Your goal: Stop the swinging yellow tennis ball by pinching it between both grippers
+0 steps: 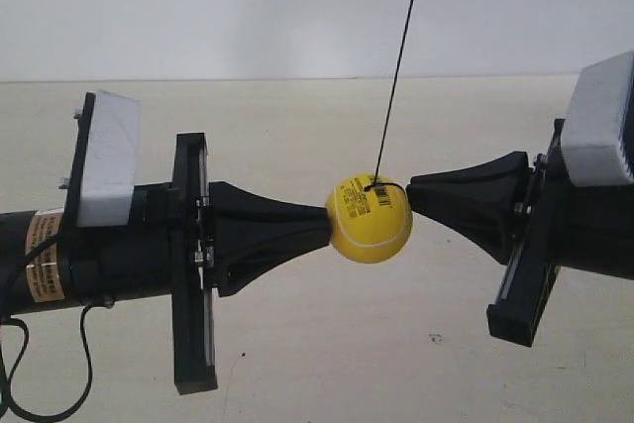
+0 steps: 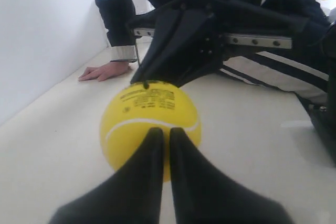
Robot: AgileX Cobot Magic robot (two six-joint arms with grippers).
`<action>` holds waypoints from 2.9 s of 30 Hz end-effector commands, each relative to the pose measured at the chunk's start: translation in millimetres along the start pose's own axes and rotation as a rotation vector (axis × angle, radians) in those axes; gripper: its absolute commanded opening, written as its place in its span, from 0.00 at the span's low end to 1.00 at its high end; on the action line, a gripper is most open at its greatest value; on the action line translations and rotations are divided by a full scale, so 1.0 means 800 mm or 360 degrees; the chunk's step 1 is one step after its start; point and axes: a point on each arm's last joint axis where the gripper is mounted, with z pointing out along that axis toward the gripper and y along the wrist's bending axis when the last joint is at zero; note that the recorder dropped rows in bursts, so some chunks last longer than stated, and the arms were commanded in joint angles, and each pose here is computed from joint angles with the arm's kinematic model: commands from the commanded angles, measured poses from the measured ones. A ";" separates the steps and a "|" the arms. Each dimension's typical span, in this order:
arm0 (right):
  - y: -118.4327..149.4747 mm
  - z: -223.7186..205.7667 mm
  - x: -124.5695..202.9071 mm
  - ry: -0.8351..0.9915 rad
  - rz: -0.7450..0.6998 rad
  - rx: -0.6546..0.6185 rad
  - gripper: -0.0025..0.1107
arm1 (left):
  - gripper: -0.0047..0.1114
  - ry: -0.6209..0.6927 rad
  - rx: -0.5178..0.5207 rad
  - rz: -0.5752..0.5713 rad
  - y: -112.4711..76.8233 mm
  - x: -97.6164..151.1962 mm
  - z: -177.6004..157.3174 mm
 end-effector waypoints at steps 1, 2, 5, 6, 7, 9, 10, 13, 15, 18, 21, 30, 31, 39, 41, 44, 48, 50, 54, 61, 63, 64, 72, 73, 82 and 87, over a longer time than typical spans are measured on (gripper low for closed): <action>0.003 0.001 -0.003 -0.0039 0.0014 -0.0043 0.02 | 0.08 -0.0048 0.0013 0.0001 -0.004 -0.006 0.010; 0.004 0.001 -0.003 -0.0043 0.0015 -0.0051 0.02 | 0.08 -0.0051 0.0013 0.0000 -0.004 -0.006 0.011; 0.004 0.001 -0.003 -0.0043 0.0015 -0.0051 0.02 | 0.08 -0.0052 0.0010 -0.0001 -0.004 -0.006 0.011; 0.004 0.001 -0.003 -0.0043 0.0015 -0.0051 0.02 | 0.08 -0.0053 0.0005 -0.0003 -0.004 -0.006 0.011; 0.004 0.001 -0.003 -0.0045 0.0016 -0.0053 0.02 | 0.08 -0.0054 0.0002 -0.0005 -0.004 -0.006 0.011; 0.004 0.001 -0.003 -0.0042 0.0022 -0.0055 0.02 | 0.08 -0.0055 0.0000 0.0002 -0.004 -0.006 0.011; 0.004 0.001 -0.003 -0.0042 0.0022 -0.0055 0.02 | 0.08 -0.0055 0.0000 0.0006 -0.004 -0.006 0.011; 0.004 0.001 -0.003 -0.0042 0.0022 -0.0055 0.02 | 0.08 -0.0053 -0.0001 0.0006 -0.003 -0.006 0.011; 0.004 0.001 -0.003 -0.0042 0.0022 -0.0055 0.02 | 0.08 -0.0033 -0.0035 -0.0005 -0.001 -0.005 0.011; 0.004 0.001 -0.003 -0.0041 0.0019 -0.0056 0.02 | 0.08 -0.0002 -0.0088 -0.0023 0.003 -0.003 0.011; 0.004 0.001 -0.003 -0.0041 0.0019 -0.0056 0.02 | 0.08 0.0005 -0.0115 -0.0005 0.005 -0.002 0.010; 0.004 0.001 -0.002 -0.0038 0.0019 -0.0060 0.02 | 0.08 0.0000 -0.0134 0.0006 0.006 -0.003 0.010; 0.004 0.001 -0.002 -0.0036 0.0016 -0.0062 0.02 | 0.08 0.0000 -0.0134 0.0006 0.006 -0.003 0.010; 0.004 0.001 -0.002 -0.0036 0.0016 -0.0062 0.02 | 0.08 0.0002 -0.0129 0.0008 0.006 -0.002 0.010; 0.004 0.001 -0.002 -0.0036 0.0016 -0.0062 0.02 | 0.08 0.0003 -0.0125 0.0009 0.005 -0.002 0.010; 0.004 0.001 -0.002 -0.0036 0.0016 -0.0062 0.02 | 0.08 0.0003 -0.0122 0.0010 0.005 -0.002 0.010; 0.004 0.001 -0.002 -0.0036 0.0016 -0.0062 0.02 | 0.08 0.0003 -0.0122 0.0010 0.005 -0.002 0.010; 0.004 0.001 -0.002 -0.0036 0.0016 -0.0062 0.02 | 0.08 0.0003 -0.0122 0.0010 0.005 -0.002 0.010; 0.004 0.001 -0.002 -0.0036 0.0016 -0.0062 0.02 | 0.08 0.0003 -0.0122 0.0010 0.005 -0.002 0.010; 0.003 0.001 -0.002 -0.0029 0.0028 -0.0036 0.02 | 0.08 0.0020 -0.0127 0.0010 0.005 -0.001 0.010; 0.003 0.001 -0.002 -0.0029 0.0028 -0.0036 0.02 | 0.08 0.0041 -0.0132 0.0009 0.006 0.000 0.010; 0.003 0.001 -0.002 -0.0029 0.0028 -0.0036 0.02 | 0.08 0.0048 -0.0134 0.0009 0.006 0.001 0.010; -0.006 -0.002 0.001 0.0036 0.0052 0.0106 0.02 | 0.08 0.0108 -0.0147 0.0003 0.006 0.006 0.010; -0.006 -0.003 0.000 0.0035 0.0044 0.0116 0.02 | 0.08 0.0112 -0.0147 0.0003 0.006 0.006 0.010; -0.011 -0.012 -0.004 0.0073 0.0067 0.0267 0.02 | 0.08 0.0123 -0.0153 0.0003 0.007 0.007 0.009; -0.011 -0.012 -0.004 0.0070 0.0096 0.0268 0.02 | 0.08 0.0159 -0.0161 0.0001 0.008 0.009 0.009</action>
